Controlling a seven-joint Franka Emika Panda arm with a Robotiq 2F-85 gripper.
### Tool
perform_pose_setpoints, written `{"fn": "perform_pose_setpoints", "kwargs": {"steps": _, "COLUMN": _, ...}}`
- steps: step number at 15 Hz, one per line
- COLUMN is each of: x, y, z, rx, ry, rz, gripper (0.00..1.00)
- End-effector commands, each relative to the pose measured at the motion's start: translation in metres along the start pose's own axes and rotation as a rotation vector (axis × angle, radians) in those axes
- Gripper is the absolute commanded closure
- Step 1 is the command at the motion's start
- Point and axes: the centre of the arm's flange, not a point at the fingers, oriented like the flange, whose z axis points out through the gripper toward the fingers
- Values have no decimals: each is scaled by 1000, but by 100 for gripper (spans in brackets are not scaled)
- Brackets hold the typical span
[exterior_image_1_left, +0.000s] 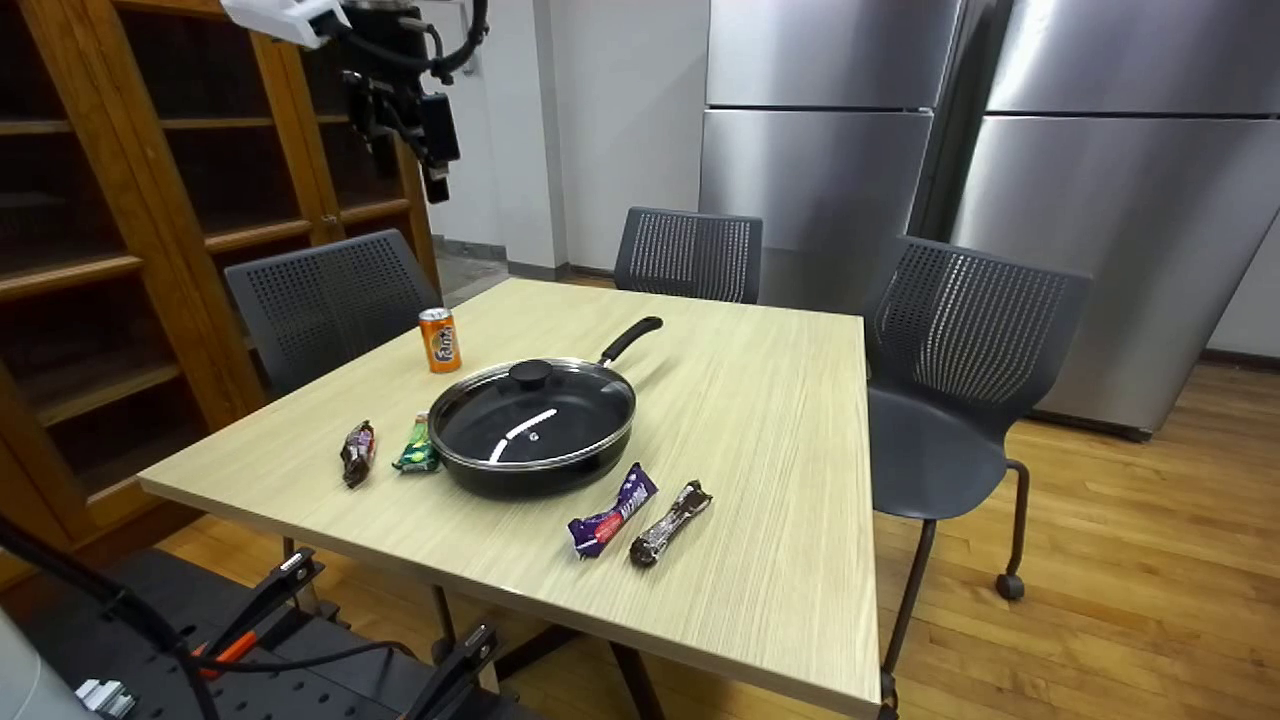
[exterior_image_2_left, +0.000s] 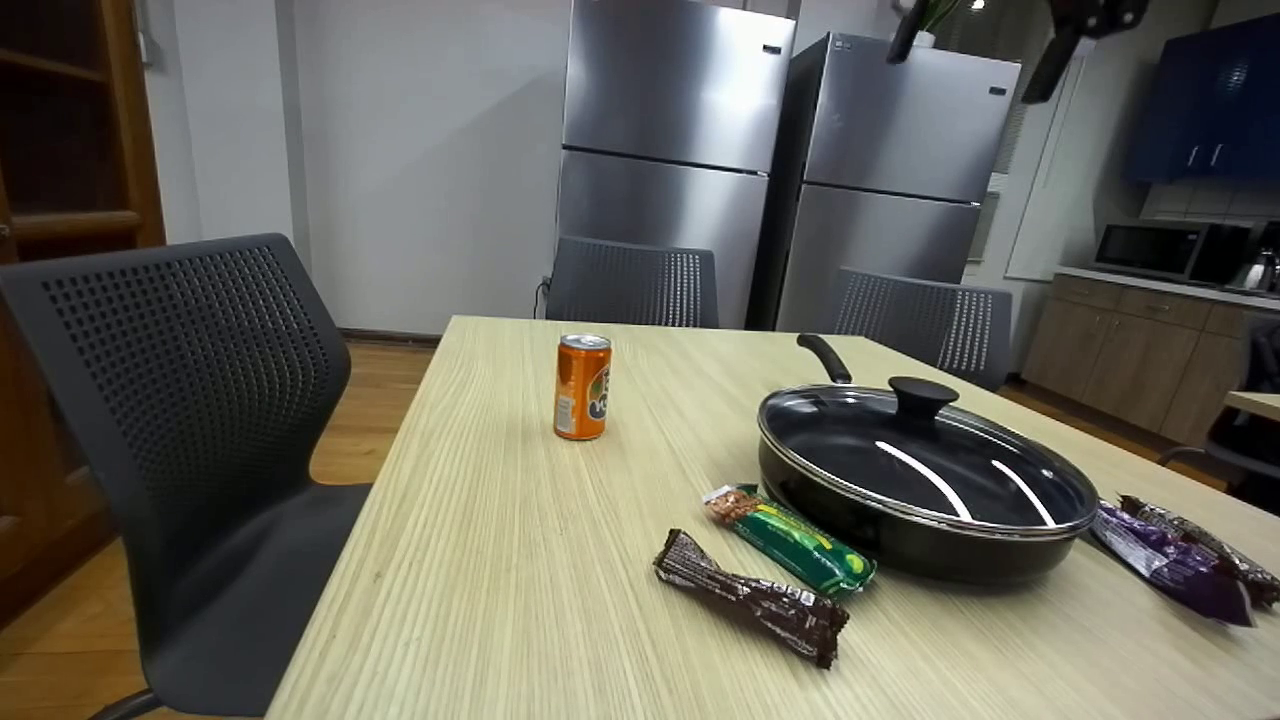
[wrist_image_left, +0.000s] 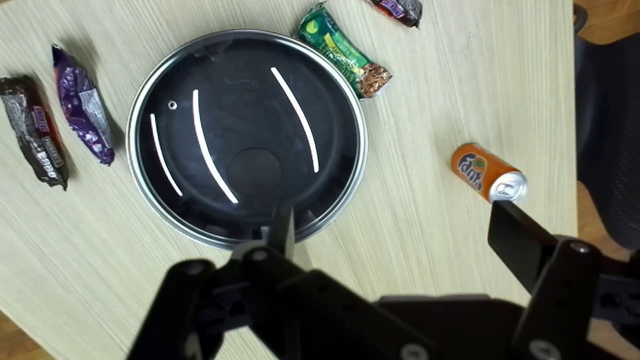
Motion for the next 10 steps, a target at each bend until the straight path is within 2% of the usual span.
{"fn": "perform_pose_setpoints", "kwargs": {"steps": 1, "x": 41, "y": -2, "z": 32, "rx": -61, "ry": -40, "rz": 78, "gripper": 0}}
{"fn": "perform_pose_setpoints", "kwargs": {"steps": 6, "x": 70, "y": 8, "z": 81, "rx": -145, "ry": -105, "rz": 161, "gripper": 0}}
{"fn": "perform_pose_setpoints", "kwargs": {"steps": 10, "x": 82, "y": 19, "z": 116, "rx": -206, "ry": -127, "rz": 219, "gripper": 0}}
